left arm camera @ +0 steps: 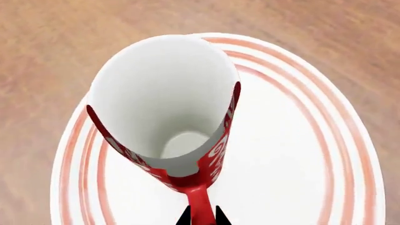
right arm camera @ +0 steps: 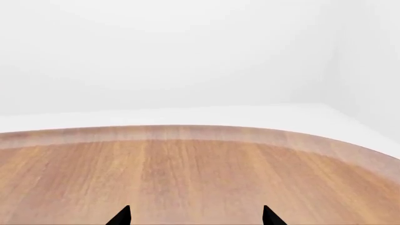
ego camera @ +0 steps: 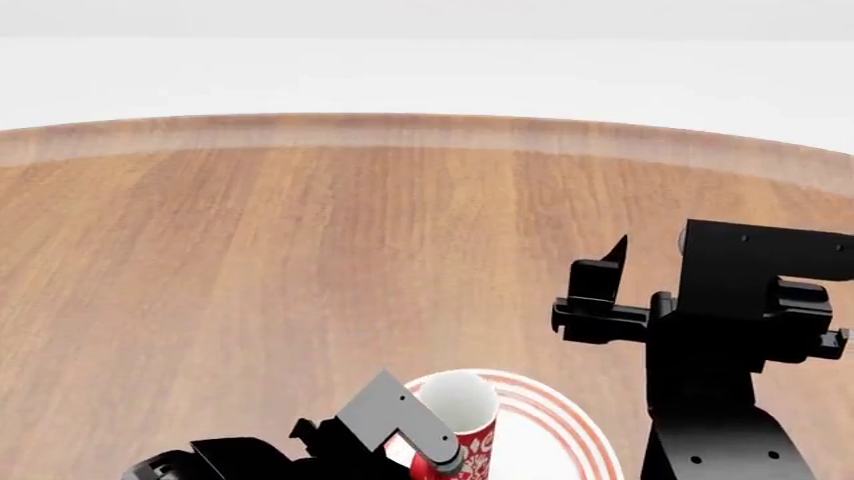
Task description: Pick up the red mug and put it on the plate
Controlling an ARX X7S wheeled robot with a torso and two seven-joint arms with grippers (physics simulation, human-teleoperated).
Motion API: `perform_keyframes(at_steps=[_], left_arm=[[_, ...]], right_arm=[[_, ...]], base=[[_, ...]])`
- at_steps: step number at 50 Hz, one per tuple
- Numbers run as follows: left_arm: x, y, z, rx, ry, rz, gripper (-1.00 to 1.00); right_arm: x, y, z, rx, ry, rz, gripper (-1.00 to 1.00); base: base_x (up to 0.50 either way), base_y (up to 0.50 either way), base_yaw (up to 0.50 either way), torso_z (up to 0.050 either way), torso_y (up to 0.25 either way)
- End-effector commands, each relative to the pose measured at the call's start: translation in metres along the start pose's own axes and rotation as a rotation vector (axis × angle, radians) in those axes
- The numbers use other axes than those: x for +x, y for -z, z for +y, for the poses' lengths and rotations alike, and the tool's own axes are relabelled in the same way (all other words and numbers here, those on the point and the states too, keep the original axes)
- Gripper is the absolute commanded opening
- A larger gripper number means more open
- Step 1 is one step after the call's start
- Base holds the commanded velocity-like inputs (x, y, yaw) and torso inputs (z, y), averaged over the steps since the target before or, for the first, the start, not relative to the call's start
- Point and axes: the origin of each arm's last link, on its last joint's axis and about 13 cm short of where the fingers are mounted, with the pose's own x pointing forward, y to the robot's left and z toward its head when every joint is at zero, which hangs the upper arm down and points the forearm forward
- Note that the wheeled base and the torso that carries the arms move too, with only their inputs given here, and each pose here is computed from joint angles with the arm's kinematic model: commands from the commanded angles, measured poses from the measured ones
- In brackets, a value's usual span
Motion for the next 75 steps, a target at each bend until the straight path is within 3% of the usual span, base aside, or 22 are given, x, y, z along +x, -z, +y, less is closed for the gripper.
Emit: perform_keyframes(at_steps=[1,5,6,31,41,44,60,65,75], left_arm=[[0.001,0.010,-0.002,-0.025,0.008,0.046,-1.00],[0.001,0.010,-0.002,-0.024,0.004,0.050,-1.00],[0.001,0.010,-0.001,-0.025,-0.003,0.052,1.00],[0.001,0.012,0.000,0.002,-0.009,0.051,1.00],[0.001,0.008,0.003,0.030,0.034,-0.005,1.00],[-0.009,0.014,0.000,0.054,-0.002,-0.015,1.00],[-0.082,0.032,0.000,0.015,-0.055,-0.120,1.00],[-0.106,0.023,-0.003,0.007,-0.020,-0.256,1.00],[-0.127,0.007,-0.001,-0.024,0.029,-0.463,1.00]], right_arm=[[0.001,0.002,0.001,0.000,-0.002,0.004,1.00],[0.001,0.002,0.001,-0.001,-0.003,0.005,1.00],[0.001,0.002,0.001,-0.001,-0.003,0.004,1.00],[0.002,0.002,0.002,-0.006,-0.005,0.006,1.00],[0.002,0.004,0.003,-0.007,-0.009,0.009,1.00],[0.003,0.005,0.004,-0.008,-0.010,0.012,1.00],[0.004,0.004,0.006,-0.014,-0.015,0.014,1.00],[0.004,0.003,0.007,-0.016,-0.020,0.012,1.00],[0.002,-0.001,0.007,-0.021,-0.023,0.003,1.00]], base=[[0.00,0.00,0.00,0.000,0.000],[0.00,0.00,0.00,0.000,0.000],[0.00,0.00,0.00,0.000,0.000],[0.00,0.00,0.00,0.000,0.000],[0.00,0.00,0.00,0.000,0.000],[0.00,0.00,0.00,0.000,0.000],[0.00,0.00,0.00,0.000,0.000],[0.00,0.00,0.00,0.000,0.000],[0.00,0.00,0.00,0.000,0.000]])
